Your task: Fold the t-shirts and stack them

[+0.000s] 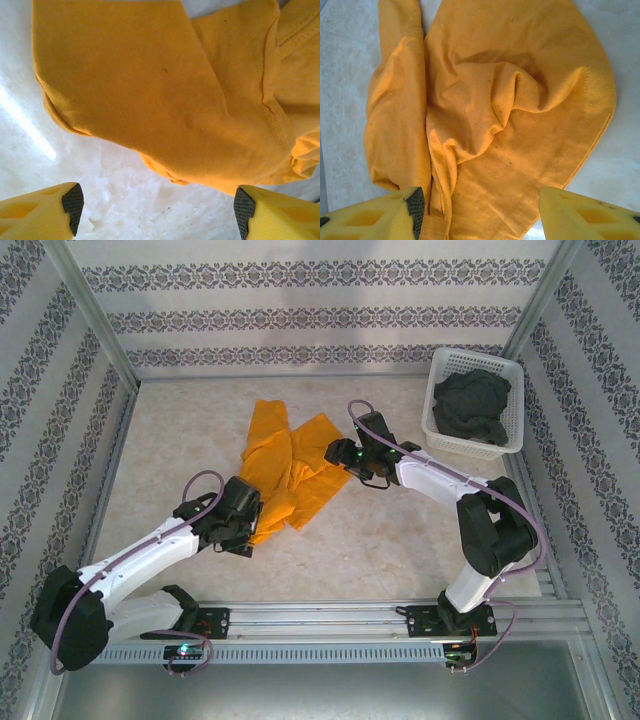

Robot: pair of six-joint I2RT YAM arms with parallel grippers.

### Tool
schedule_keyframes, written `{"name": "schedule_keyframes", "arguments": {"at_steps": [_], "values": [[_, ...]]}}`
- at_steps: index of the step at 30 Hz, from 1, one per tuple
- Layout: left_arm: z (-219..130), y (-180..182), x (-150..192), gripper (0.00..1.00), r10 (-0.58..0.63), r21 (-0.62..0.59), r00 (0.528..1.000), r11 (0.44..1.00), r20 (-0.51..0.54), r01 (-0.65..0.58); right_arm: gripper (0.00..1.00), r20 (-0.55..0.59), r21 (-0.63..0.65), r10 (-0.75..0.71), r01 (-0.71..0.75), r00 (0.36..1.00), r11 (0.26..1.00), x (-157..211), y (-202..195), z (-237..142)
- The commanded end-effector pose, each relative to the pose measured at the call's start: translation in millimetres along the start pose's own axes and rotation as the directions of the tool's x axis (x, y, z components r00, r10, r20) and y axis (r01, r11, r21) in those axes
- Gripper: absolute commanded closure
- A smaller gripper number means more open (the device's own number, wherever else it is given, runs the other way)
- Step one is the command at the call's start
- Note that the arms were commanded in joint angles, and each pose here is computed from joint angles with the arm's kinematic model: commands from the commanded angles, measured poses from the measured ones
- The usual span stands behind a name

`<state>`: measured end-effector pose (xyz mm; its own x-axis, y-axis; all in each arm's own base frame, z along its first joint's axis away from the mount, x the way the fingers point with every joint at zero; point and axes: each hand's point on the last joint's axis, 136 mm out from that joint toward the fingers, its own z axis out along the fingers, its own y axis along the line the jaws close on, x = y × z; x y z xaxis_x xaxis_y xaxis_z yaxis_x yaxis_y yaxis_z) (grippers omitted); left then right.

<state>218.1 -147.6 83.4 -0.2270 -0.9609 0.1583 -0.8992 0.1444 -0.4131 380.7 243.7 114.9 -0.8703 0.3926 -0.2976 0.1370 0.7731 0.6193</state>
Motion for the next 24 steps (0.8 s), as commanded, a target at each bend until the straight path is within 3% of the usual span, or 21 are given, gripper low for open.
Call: {"name": "schedule_keyframes", "arguments": {"at_steps": [1, 5, 6, 8, 9, 11, 16, 21, 24], "values": [[10.9, -6.6, -1.0, 0.22, -0.204, 0.024, 0.979, 0.979, 0.026, 0.203, 0.38, 0.023, -0.045, 0.016, -0.015, 1.0, 0.999, -12.5, 14.7, -2.7], [38.8, -6.9, -17.9, 0.35, -0.26, 0.053, 0.963, 0.965, 0.07, 0.256, 0.38, 0.016, -0.043, 0.031, -0.03, 0.999, 0.999, -12.4, 12.6, -1.2], [44.5, -8.7, -23.0, 0.44, -0.265, 0.055, 0.961, 0.964, 0.078, 0.261, 0.39, 0.016, -0.04, 0.04, -0.039, 0.999, 0.998, -12.6, 11.6, -0.9], [52.5, -18.8, -32.9, 0.76, -0.251, 0.089, 0.965, 0.966, 0.083, 0.243, 0.4, 0.014, -0.018, 0.068, -0.068, 0.998, 0.998, -12.5, 4.5, 0.5], [53.1, -23.1, -39.5, 0.97, -0.241, 0.097, 0.967, 0.968, 0.086, 0.233, 0.4, 0.013, -0.001, 0.09, -0.09, 0.996, 0.996, -12.3, -0.7, 1.8], [42.3, -26.2, -55.3, 1.0, -0.228, 0.105, 0.966, 0.971, 0.122, 0.216, 0.42, 0.02, 0.043, 0.149, -0.149, 0.989, 0.988, -14.3, -14.4, 3.0], [-33.8, -40.8, -109.4, 1.0, -0.157, 0.202, 0.947, 0.974, 0.281, 0.102, 0.44, 0.079, 0.122, 0.314, -0.322, 0.946, 0.939, -21.4, -42.1, 5.8], [-89.6, -71.0, -133.3, 1.0, -0.146, 0.389, 0.931, 0.921, 0.336, 0.004, 0.46, 0.08, 0.124, 0.423, -0.43, 0.903, 0.894, -22.4, -38.9, 17.2], [-110.8, -80.3, -143.5, 1.0, -0.15, 0.441, 0.91, 0.896, 0.386, -0.04, 0.48, 0.102, 0.11, 0.438, -0.448, 0.893, 0.887, -28.8, -28.0, 19.7]]}}
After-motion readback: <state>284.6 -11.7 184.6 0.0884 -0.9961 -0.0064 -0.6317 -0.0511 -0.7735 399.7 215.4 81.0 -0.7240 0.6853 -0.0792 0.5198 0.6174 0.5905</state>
